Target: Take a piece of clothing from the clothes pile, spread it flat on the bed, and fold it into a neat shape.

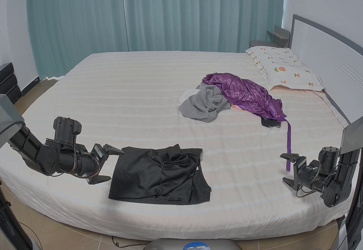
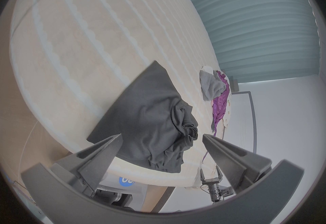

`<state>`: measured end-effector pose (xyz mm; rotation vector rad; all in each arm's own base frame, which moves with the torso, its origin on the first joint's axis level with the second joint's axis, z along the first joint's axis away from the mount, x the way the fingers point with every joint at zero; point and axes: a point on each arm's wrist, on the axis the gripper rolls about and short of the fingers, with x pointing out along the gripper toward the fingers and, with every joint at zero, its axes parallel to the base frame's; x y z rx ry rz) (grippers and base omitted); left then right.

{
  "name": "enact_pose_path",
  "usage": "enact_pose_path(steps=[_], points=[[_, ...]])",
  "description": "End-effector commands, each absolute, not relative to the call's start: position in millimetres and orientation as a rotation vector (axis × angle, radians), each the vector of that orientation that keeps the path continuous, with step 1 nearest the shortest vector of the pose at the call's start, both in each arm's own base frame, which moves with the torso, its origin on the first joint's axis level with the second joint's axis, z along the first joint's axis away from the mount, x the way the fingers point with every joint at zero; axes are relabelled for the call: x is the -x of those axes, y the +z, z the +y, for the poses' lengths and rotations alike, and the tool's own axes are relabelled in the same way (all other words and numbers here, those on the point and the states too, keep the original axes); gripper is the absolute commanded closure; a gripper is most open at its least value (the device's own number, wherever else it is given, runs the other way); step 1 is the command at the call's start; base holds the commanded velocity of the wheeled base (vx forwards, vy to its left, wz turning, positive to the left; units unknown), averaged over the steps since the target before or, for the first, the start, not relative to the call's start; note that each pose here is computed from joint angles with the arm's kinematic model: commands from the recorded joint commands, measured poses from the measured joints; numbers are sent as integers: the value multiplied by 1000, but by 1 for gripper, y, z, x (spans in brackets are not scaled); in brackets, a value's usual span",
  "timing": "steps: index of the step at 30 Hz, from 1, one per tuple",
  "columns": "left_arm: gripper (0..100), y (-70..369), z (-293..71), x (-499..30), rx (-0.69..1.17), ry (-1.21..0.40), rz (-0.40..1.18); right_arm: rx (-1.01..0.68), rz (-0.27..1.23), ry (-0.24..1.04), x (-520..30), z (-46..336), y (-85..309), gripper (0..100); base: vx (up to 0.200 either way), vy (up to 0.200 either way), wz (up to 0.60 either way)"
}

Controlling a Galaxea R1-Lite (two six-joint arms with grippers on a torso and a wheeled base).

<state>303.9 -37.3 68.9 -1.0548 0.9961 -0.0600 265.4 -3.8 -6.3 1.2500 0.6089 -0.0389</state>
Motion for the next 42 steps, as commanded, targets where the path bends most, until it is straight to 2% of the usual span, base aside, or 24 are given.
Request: enact_pose_path(steps=[1,12,17,26,29,33,37,42], points=[[0,65,-37,-304,1057,-56,1006,-1249,597,-31,-267,-4,-5,0,0,200,0],[0,56,-43,-313,1087,-67,989,-1167,587,14,-263,13,3,0,0,200,0],[0,53,-47,-313,1082,-74,997,-1063,543,68,-249,52,24,0,0,0,0],[0,48,-48,-314,1080,-66,1012,-814,621,176,-247,119,14,0,0,0,0],[0,45,-49,-315,1076,-68,1006,-715,656,199,-256,139,14,0,0,0,0],[0,43,-54,-316,1064,-70,1006,-667,691,202,-267,165,14,0,0,0,0],[0,43,-54,-316,1075,-54,1002,-590,733,261,-279,202,24,0,0,0,0],[0,44,-54,-316,1087,-50,1000,-513,749,248,-286,220,28,0,0,120,0]])
